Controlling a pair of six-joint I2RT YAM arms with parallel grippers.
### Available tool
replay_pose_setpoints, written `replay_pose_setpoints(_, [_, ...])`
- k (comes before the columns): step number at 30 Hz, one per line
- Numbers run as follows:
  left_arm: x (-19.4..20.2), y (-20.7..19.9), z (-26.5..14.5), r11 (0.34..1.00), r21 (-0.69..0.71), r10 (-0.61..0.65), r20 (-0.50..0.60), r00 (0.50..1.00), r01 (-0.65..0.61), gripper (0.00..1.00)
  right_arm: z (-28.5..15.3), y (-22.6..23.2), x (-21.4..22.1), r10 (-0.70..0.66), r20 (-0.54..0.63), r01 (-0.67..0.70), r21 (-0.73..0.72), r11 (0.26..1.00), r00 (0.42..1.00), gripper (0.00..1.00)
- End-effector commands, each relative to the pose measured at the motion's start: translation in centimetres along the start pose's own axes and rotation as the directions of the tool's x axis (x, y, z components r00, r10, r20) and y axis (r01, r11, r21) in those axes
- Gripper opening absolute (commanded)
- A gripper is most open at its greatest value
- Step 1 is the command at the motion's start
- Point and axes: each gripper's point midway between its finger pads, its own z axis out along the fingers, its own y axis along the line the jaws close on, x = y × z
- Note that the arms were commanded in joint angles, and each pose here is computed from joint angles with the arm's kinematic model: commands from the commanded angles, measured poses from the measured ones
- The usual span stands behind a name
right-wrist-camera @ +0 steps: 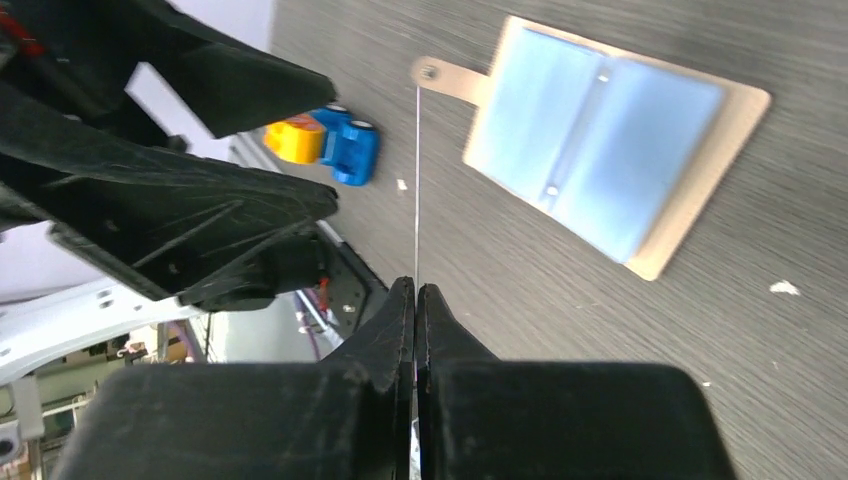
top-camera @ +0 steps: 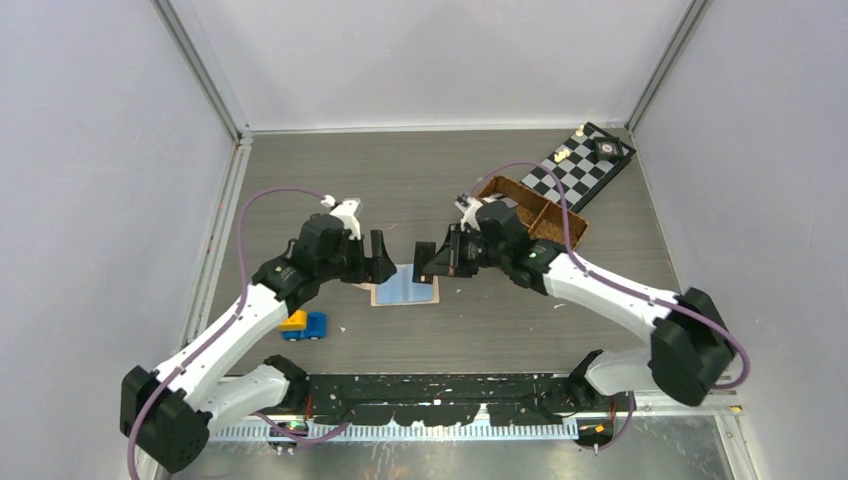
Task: Put the credit cards into the card holder
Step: Pick up the credit card from the storage box, then insert the credit card into the card holder.
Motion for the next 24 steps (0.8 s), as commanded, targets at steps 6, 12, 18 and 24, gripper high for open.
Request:
replay_pose_setpoints(6, [3.7,6.9,3.1,0.967,-0.239,-0.120,-0.129,0.984,0.087,0.81,5.0,-3.7,1.6,0.091,-0.126,-0.078,0.109,0.991,0.988,0.01])
replay_pose_setpoints(12, [4.9,8.0,4.6,0.960,-0.262,-0.150,-0.177,0.973,0.100,0.74,7.4,-5.0,2.3,0.112,-0.178,-0.093,0.116,0.989,0.978,0.00])
replay_pose_setpoints(18, [6.0,8.9,5.5,0.953,-0.290,-0.157,-0.221,0.963,0.089,0.69,9.5,-6.4,2.8,0.136,-0.210,-0.109,0.136,0.985,0.968,0.00])
replay_pose_setpoints(24, [6.8,9.6,6.0,0.947,-0.312,-0.157,-0.256,0.954,0.073,0.65,10.5,-7.1,2.8,0.149,-0.216,-0.117,0.152,0.981,0.965,0.01])
